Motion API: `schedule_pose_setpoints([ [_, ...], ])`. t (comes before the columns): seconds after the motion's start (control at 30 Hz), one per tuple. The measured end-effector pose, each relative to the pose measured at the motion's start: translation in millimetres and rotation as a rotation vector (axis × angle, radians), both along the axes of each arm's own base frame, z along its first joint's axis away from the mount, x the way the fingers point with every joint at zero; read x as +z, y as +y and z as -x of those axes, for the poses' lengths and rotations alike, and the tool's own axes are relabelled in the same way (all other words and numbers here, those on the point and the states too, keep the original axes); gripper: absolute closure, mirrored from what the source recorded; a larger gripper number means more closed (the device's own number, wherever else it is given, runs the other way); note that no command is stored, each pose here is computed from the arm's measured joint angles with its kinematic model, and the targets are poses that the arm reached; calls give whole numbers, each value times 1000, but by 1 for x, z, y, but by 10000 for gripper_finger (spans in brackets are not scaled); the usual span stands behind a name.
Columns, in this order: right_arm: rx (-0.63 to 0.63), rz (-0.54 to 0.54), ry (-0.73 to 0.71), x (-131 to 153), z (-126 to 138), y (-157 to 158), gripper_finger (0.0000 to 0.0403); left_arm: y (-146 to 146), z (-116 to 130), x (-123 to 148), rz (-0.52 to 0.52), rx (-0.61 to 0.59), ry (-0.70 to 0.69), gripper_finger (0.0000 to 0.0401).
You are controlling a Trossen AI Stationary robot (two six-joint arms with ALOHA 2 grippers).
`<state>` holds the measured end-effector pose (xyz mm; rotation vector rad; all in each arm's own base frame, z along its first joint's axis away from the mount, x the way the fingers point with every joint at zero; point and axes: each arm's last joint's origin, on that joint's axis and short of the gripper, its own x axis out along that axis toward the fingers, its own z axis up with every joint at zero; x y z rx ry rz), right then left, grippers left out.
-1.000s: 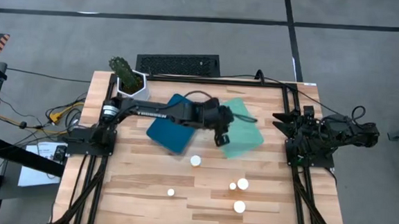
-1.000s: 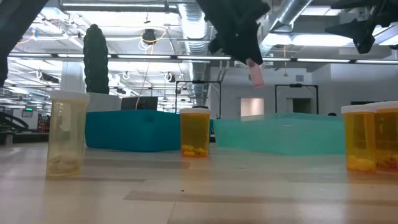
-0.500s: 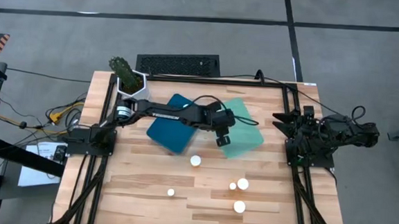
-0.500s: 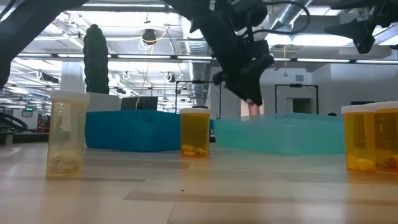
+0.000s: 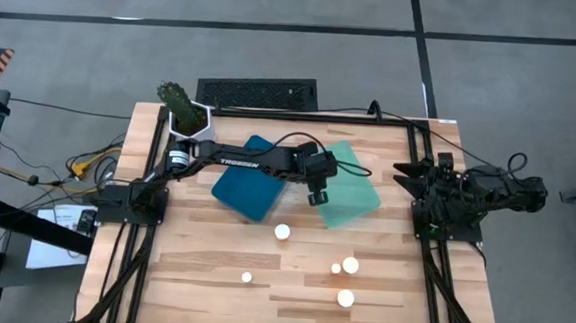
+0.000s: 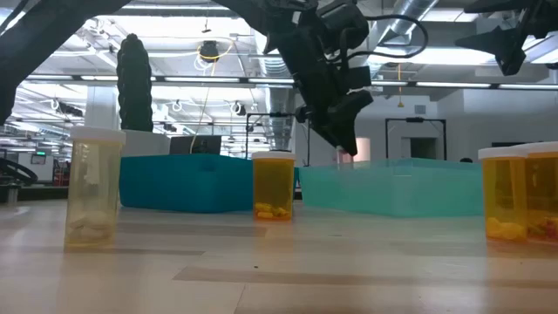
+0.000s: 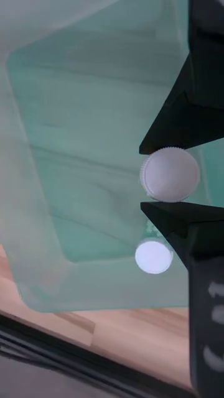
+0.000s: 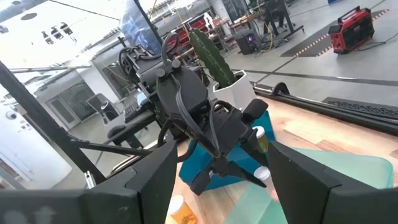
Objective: Pick and place medicine bottles into bin by pill shape (circle, oval)
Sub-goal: Put the pink pill bottle into the green bin
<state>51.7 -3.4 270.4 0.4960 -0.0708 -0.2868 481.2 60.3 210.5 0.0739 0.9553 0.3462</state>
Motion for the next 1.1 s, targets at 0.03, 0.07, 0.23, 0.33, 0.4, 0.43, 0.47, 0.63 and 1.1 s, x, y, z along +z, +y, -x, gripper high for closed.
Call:
schedule_pose_setpoints([
  [0.03,0,1,0,0,0,0,143,0,-1,-3,4,-3,6,286],
  [0.07,0,1,0,0,0,0,143,0,-2,-5,14,-9,6,286],
  [0.23,0,1,1,0,0,0,143,-3,-3,-17,7,3,40,286],
  [0.33,0,2,2,0,0,0,143,-3,-3,-16,12,0,33,286],
  [0.4,0,2,0,0,0,0,143,-3,-3,-17,20,-7,39,286],
  [0.43,0,2,1,0,0,0,143,-3,-3,-17,22,-12,41,286],
  [0.47,0,2,2,0,0,0,143,-3,-3,-18,21,-13,42,286],
  [0.63,0,4,1,0,0,0,143,-3,-4,-22,42,-25,52,286],
  [1.1,0,5,5,0,0,0,143,4,-2,-23,28,-37,70,286],
])
